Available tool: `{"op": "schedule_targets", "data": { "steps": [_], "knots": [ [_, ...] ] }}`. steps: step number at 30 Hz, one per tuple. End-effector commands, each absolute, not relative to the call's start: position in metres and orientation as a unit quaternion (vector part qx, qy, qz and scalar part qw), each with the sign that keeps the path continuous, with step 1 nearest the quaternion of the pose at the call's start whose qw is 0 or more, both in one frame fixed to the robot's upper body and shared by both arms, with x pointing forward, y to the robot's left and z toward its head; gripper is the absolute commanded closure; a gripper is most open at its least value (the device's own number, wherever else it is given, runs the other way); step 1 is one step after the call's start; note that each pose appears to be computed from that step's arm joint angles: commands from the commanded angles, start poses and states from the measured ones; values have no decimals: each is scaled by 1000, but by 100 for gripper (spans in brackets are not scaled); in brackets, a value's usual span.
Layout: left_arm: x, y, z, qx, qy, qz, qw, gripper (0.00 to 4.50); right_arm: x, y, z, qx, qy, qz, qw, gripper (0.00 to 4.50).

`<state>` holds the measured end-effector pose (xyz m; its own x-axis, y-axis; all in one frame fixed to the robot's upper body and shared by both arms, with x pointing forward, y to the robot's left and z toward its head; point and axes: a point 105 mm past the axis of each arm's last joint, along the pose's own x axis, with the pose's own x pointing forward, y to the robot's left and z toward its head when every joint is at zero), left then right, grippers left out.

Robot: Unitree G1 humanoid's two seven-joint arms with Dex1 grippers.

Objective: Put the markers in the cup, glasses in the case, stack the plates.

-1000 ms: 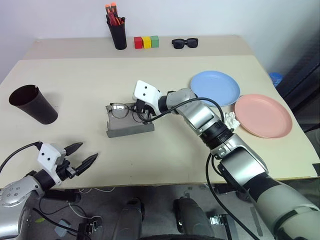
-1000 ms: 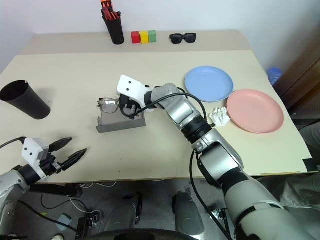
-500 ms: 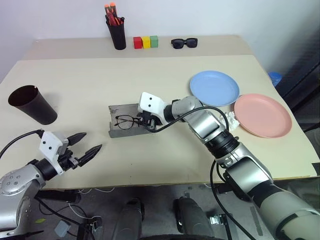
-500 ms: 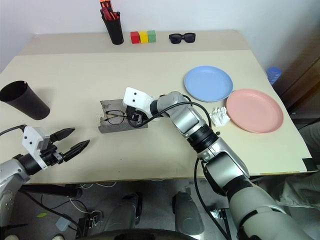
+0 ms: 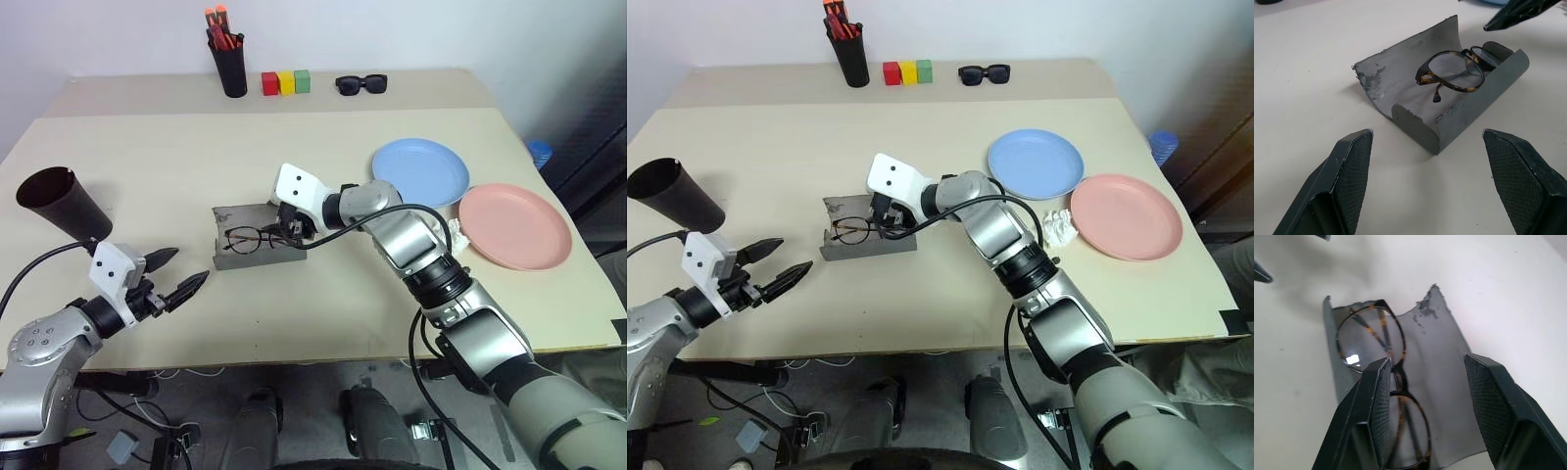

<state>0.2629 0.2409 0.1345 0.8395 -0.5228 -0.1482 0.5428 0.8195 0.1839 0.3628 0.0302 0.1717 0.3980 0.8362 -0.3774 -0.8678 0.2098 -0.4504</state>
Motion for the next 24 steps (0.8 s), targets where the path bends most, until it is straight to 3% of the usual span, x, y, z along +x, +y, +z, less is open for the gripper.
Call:
{"op": "schedule_targets", "data": {
  "steps": [1,13,24],
  "knots": [
    [264,235,145,118,26,-287,950,80,356,42,169,-315,8,555,770,213],
    [259,238,145,120,33,-282,951,80,363,51,154,-345,0,533,772,213],
    [259,238,143,120,34,-280,952,80,370,45,164,-338,-19,512,789,213]
  ]
}}
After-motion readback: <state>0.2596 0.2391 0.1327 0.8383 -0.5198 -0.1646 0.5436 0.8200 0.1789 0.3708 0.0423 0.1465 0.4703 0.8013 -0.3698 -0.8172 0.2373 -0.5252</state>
